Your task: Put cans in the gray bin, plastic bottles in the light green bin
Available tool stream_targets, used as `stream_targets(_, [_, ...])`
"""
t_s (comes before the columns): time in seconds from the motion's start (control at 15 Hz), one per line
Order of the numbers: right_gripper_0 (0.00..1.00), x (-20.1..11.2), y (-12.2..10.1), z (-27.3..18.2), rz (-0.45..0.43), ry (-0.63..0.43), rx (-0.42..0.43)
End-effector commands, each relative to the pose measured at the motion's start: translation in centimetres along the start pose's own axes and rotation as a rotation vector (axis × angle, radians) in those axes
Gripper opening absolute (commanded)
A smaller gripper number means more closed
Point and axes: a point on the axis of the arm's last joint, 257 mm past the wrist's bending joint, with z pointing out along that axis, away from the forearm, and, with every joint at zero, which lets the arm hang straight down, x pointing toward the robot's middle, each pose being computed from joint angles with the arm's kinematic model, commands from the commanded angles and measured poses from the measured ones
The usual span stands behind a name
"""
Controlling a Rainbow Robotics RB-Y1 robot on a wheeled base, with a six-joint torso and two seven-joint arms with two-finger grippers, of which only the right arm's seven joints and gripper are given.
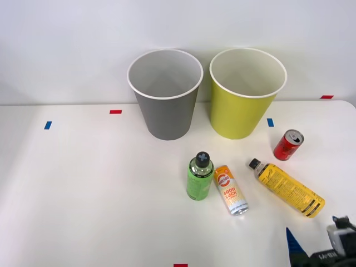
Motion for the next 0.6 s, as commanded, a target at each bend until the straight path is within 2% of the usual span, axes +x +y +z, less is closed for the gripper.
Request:
stream_targets(0.07, [1.0, -2.6, 1.2, 2.9, -0.056, 0.018, -0.058])
stream_targets(0.13, [1.0, -3.4, 1.2, 4.0, -0.086, 0.037, -0.056])
stream_targets(0.47, [1.0, -5.7, 2.0, 6.6, -0.082, 0.111, -0.042])
stream_targets(0.6, [1.0, -6.5, 2.6, 7.1, -0.059, 0.142, -0.072])
